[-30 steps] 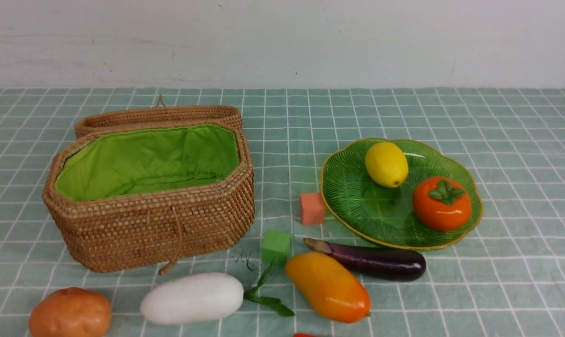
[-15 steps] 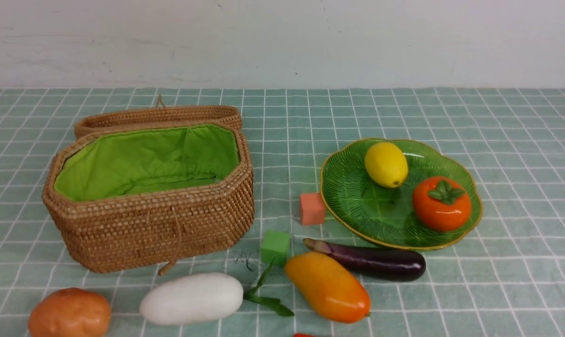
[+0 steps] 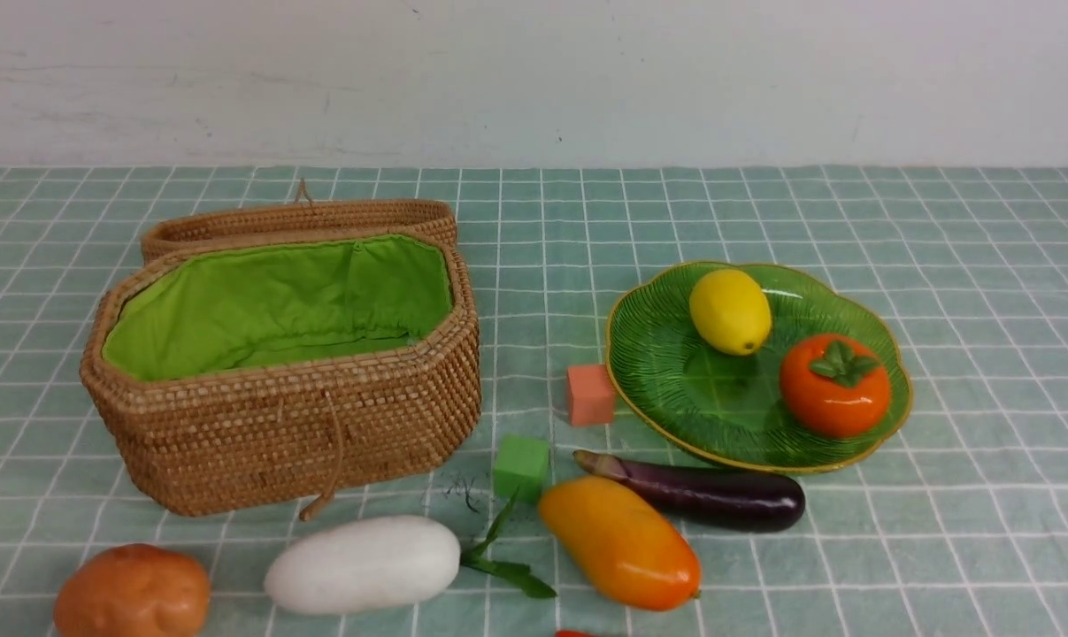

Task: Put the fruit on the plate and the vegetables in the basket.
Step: Grab a potato with your left arm and place it in the basket on the left

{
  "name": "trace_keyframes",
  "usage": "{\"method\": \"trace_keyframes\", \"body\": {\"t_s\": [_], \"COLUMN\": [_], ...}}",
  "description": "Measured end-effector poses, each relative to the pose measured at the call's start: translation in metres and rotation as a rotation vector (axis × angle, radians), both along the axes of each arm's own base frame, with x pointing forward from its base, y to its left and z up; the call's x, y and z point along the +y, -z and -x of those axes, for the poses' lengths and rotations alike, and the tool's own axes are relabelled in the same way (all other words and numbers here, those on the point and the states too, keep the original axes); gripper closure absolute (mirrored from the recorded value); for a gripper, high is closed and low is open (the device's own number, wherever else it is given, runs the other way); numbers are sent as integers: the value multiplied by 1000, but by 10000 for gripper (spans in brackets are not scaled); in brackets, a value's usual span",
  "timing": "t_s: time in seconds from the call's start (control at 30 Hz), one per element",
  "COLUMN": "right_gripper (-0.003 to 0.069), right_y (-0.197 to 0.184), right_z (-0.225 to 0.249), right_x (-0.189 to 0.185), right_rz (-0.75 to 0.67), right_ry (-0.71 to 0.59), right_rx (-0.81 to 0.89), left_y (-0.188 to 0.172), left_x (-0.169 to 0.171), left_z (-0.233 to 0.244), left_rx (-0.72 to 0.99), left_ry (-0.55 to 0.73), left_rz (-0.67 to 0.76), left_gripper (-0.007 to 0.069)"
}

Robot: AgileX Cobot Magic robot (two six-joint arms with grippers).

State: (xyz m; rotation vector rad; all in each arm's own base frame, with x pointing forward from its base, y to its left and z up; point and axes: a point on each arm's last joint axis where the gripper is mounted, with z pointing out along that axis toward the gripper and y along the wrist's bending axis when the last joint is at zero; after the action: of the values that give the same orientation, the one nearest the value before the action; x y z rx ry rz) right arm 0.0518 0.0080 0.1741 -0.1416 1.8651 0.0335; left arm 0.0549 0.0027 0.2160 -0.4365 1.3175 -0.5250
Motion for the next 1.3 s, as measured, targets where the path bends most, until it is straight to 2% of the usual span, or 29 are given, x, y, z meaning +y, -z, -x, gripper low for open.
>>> {"method": "trace_keyframes", "body": {"t_s": [0.23,0.27,0.33,0.37,0.47,0.6,0.97,1.13,1.2,1.23,1.3], "right_gripper": [496,494,493,490,487,482,463,456,453,452,449], "right_y": [0,0,0,0,0,0,0,0,0,0,0], "right_z": [0,0,0,0,0,0,0,0,0,0,0], "right_x": [0,0,0,0,0,0,0,0,0,0,0], "right_rz": [1,1,1,1,1,1,1,1,1,1,1], "right_ry": [0,0,0,0,0,0,0,0,0,0,0], "right_rx": [0,0,0,0,0,0,0,0,0,0,0], "left_y": [-36,-55,-68,-86,-112,-127,-104,-84,-79,-78,-79], "left_x": [-3,-5,-6,-9,-13,-18,-22,-27,-28,-28,-24], "left_z": [8,12,11,10,-1,-23,-76,-91,-100,-100,-107], "left_rx": [-49,-61,-48,-22,57,193,454,689,840,854,986], "left_ry": [21,32,42,61,105,160,198,260,265,266,222], "left_rz": [-94,-135,-161,-199,-230,-265,-248,-143,-85,-92,-97], "left_gripper": [386,386,386,386,386,386,386,386,371,369,330]}}
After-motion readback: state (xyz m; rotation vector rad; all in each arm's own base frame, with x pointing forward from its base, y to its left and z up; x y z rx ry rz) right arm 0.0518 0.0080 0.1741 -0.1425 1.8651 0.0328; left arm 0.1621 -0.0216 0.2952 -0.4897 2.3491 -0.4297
